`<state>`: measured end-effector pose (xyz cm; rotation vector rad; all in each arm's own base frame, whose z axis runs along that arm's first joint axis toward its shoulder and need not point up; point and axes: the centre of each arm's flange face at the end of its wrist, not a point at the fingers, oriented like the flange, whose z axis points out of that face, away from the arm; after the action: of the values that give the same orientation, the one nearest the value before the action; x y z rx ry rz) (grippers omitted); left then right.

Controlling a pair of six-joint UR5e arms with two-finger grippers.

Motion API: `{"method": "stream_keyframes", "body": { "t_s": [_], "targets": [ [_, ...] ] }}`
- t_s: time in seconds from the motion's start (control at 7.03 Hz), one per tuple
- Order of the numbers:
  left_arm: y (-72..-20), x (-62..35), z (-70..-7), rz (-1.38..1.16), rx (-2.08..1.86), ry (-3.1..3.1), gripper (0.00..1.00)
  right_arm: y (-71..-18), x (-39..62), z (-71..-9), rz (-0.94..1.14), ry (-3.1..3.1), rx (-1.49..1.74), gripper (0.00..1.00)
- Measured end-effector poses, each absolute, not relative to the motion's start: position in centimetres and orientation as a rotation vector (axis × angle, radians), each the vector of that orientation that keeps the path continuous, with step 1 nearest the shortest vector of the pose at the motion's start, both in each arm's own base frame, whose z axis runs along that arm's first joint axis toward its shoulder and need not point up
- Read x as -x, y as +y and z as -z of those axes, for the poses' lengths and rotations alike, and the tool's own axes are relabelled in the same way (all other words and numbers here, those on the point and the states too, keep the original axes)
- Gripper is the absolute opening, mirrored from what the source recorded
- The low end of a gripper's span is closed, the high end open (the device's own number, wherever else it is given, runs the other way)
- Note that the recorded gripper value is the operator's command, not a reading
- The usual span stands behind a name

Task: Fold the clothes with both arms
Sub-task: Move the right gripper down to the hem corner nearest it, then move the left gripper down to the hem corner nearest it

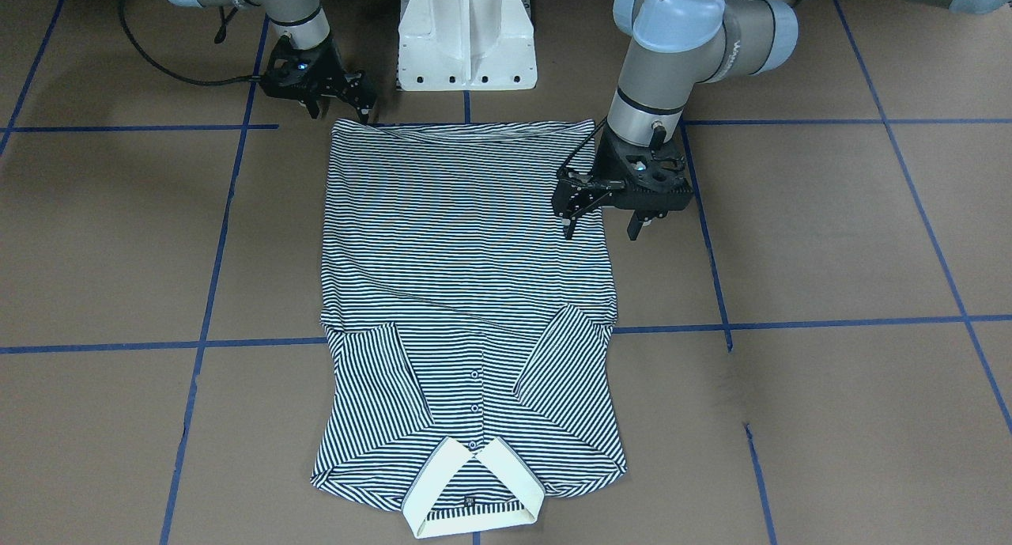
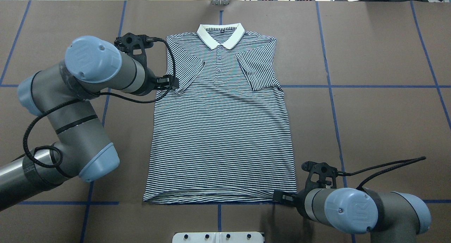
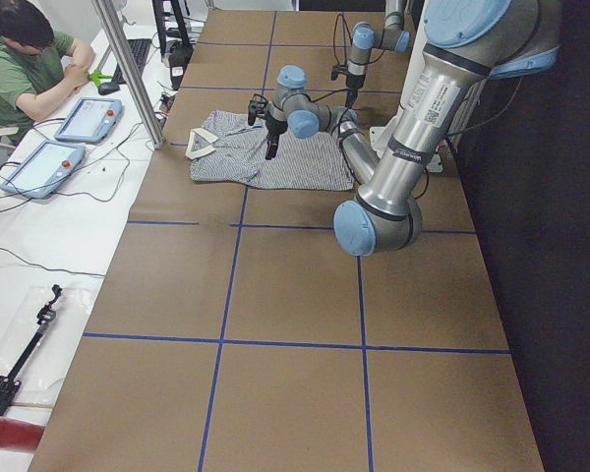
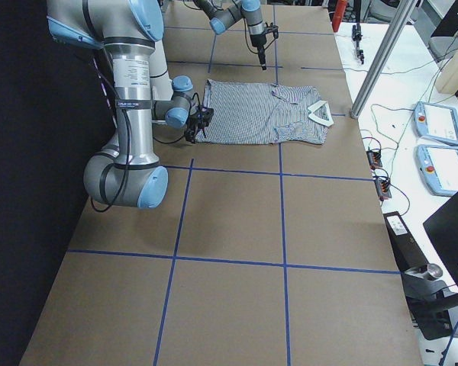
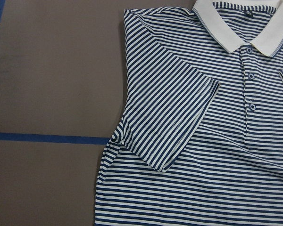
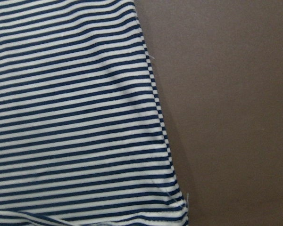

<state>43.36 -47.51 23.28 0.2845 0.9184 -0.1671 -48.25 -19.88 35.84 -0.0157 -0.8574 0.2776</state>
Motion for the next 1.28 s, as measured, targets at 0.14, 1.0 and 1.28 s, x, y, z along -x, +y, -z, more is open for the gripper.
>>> {"method": "stream_keyframes", "body": {
  "t_s": [0.14,1.0,1.28],
  "targets": [
    [-47.5,-43.3,-23.2,0.167,-0.285,0.920,1.00,-19.9,48.5,-36.0,-0.278,-0.852,0.017,1.00],
    [-47.3,-43.2,-23.3,0.167,-0.287,0.920,1.00,-21.0,49.1,-37.3,-0.295,-0.827,0.020,1.00],
    [-47.2,-43.1,-23.3,0.167,-0.289,0.921,1.00,-21.0,49.2,-37.1,-0.298,-0.828,0.025,0.74]
  ]
}}
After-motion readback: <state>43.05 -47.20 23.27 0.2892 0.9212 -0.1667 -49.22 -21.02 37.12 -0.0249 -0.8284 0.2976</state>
